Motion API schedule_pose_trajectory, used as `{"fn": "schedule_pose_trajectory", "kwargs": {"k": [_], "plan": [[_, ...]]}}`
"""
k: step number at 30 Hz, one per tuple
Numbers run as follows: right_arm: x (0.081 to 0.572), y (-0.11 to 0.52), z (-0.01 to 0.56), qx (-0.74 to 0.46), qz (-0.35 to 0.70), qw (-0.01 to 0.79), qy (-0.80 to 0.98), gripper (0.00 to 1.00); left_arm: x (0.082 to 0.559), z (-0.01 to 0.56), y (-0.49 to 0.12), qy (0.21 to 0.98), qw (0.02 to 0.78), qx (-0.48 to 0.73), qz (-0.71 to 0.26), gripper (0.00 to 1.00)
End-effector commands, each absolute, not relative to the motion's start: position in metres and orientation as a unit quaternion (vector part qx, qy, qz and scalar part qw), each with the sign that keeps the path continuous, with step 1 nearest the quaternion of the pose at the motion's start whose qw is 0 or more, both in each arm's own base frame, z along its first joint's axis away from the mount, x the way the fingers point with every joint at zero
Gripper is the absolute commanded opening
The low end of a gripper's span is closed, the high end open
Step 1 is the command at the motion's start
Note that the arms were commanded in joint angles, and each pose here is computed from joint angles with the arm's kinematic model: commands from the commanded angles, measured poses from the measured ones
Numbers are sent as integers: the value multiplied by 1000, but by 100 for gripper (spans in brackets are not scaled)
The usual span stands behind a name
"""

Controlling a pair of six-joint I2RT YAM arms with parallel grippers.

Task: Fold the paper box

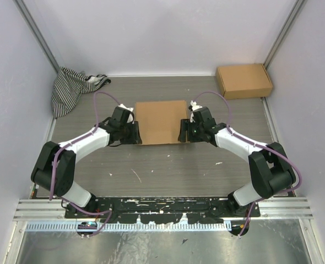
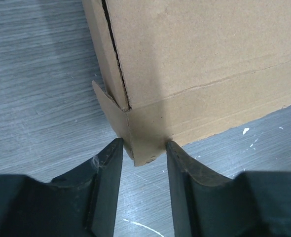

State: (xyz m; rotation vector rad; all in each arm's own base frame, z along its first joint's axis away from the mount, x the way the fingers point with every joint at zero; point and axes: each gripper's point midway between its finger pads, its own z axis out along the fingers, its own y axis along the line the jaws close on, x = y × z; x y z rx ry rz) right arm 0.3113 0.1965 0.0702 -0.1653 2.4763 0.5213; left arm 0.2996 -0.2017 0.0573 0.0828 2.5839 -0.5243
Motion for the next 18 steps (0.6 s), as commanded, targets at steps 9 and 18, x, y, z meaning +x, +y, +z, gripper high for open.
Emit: {"fn": "schedule_pose_trajectory", "kwargs": {"k": [9, 18], "plan": [[306, 218, 112, -62, 252, 279, 924, 56, 288, 104, -223, 942, 220, 36, -252, 35], [306, 219, 124, -52, 240, 242, 939, 52, 280, 117, -221, 952, 186, 37, -242, 35]]}}
